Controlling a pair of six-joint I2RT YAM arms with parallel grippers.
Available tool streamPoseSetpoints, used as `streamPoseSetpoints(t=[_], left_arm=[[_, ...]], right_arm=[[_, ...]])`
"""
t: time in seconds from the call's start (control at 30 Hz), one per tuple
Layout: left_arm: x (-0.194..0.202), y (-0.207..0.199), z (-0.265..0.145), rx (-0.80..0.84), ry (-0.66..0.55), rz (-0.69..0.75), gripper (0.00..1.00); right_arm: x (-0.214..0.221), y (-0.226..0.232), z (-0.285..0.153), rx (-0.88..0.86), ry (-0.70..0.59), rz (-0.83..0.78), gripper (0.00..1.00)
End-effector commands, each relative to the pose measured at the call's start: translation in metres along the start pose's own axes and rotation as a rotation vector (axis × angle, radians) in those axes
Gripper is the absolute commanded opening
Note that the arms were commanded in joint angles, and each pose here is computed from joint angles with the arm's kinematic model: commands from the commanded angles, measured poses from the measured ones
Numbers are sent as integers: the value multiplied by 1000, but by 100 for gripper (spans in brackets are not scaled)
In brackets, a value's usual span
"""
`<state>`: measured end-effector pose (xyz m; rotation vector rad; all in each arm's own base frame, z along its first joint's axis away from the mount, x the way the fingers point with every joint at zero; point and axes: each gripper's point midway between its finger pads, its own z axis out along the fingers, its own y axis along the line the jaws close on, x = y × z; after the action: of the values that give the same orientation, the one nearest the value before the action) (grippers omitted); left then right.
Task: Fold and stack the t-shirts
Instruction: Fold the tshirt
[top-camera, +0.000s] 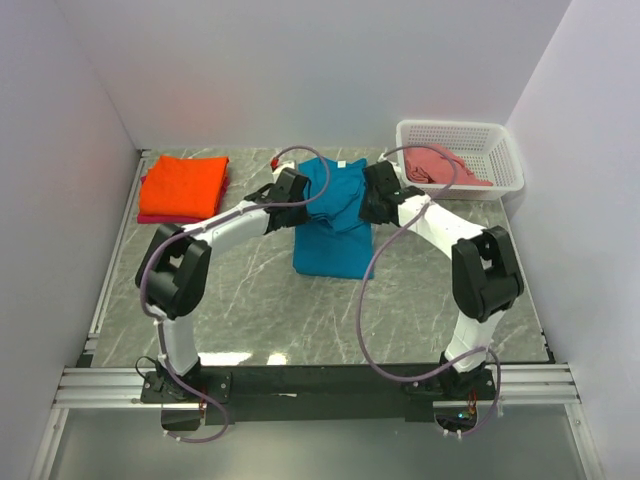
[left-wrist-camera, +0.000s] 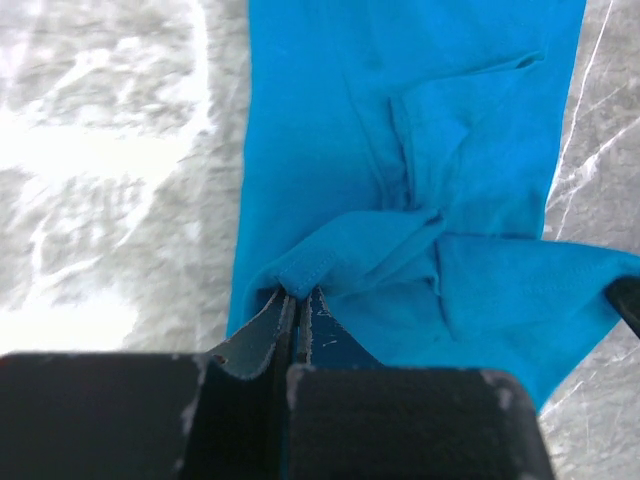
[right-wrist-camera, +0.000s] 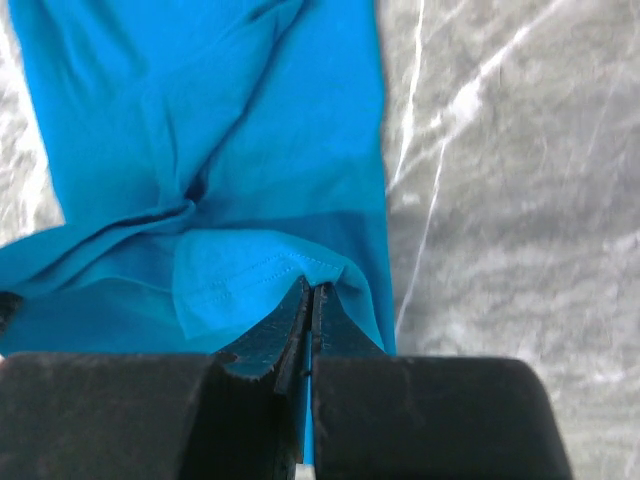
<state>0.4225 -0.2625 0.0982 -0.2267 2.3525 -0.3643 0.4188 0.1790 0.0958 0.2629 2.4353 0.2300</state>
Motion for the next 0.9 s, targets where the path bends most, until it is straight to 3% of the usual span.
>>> streamPoseSetpoints(t=[0.0, 0.1, 0.17, 0.23, 0.3, 0.33, 0.37, 0.4, 0.5, 0.63, 0.87], left_arm=[[-17, -23, 7, 70, -26, 32, 1], [-21, -23, 17, 58, -29, 41, 2], [-24, -18, 25, 29, -29, 42, 4], [-27, -14, 28, 12, -31, 42, 16], [-33, -12, 33, 2, -35, 47, 33], [-35, -13, 33, 1, -35, 49, 48], [-38, -12, 31, -2, -38, 55, 55], [-39, -13, 30, 3, -39, 59, 72], [-40, -13, 17, 20, -43, 58, 99], [-31, -11, -15, 80, -40, 21, 99], [44, 18, -47, 157, 95, -65, 99]], right_arm=[[-25, -4, 10, 51, -58, 27, 0], [-28, -6, 23, 63, -52, 41, 2], [-31, -6, 31, 69, -45, 45, 11], [-30, -7, 41, 79, -28, 38, 17], [-41, -7, 42, 86, -32, 40, 35], [-43, -6, 43, 87, -28, 33, 42], [-47, -3, 43, 82, -21, 27, 51], [-49, -2, 40, 77, -23, 17, 55], [-45, 3, 30, 28, -7, 7, 84], [-7, -7, 9, -23, 49, 23, 85], [61, -8, -17, -191, 146, 58, 85]])
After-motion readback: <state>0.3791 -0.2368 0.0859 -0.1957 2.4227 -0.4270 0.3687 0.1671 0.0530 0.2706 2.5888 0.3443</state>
